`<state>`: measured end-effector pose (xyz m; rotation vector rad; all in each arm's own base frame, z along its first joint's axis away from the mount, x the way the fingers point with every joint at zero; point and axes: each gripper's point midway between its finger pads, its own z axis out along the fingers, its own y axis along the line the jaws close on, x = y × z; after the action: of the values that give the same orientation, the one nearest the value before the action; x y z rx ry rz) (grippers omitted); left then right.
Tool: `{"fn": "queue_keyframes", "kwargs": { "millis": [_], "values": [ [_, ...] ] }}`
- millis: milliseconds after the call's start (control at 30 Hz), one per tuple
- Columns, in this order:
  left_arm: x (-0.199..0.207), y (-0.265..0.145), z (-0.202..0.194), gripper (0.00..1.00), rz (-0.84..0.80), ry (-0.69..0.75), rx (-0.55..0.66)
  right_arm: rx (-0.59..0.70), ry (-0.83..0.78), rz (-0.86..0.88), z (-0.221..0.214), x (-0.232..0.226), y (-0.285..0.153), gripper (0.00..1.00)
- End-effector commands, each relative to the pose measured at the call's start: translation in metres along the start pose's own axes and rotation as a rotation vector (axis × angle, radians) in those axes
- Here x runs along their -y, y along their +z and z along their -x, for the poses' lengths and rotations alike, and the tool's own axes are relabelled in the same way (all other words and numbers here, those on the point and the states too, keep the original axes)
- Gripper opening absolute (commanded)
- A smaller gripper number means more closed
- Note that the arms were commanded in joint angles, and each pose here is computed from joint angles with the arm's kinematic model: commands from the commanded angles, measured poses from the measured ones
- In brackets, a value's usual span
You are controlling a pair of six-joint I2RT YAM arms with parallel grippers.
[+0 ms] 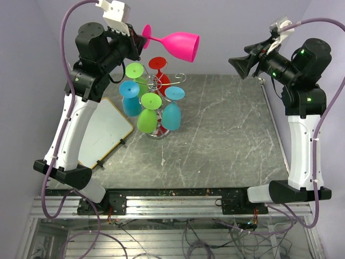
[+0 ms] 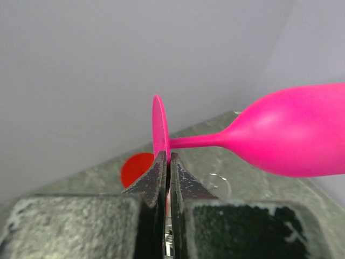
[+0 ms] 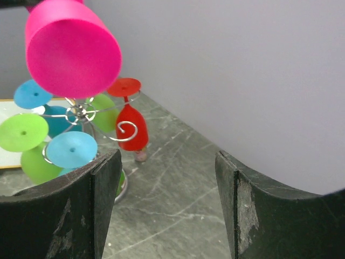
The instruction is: Place the wine glass upside down on the wine glass rack
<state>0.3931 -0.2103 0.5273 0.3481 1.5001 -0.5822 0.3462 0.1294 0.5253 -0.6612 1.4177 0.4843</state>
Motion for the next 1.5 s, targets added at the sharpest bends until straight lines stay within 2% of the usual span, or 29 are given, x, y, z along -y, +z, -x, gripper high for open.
{"fn": "queue_keyframes", "kwargs": {
  "millis": [0,367,1100,1467],
  "values": [
    [-0.019,-0.011,0.03,0.07,0.136,0.193,0.069,-0.023,-0.034,-0.091,-0.003,0.014,-0.016,0.7],
    [0.002,0.004,0.037,0.07,0.266,0.47,0.086,-0.025,-0.003,-0.092,-0.009,0.022,-0.025,0.7],
    [0.061,0.066,-0.007,0.07,0.205,0.732,0.035,-0.041,0.022,-0.07,-0.02,0.026,-0.021,0.7],
    [0.068,0.097,-0.048,0.07,0.162,0.839,-0.016,-0.039,0.02,-0.094,-0.019,0.029,-0.029,0.7]
  ]
}}
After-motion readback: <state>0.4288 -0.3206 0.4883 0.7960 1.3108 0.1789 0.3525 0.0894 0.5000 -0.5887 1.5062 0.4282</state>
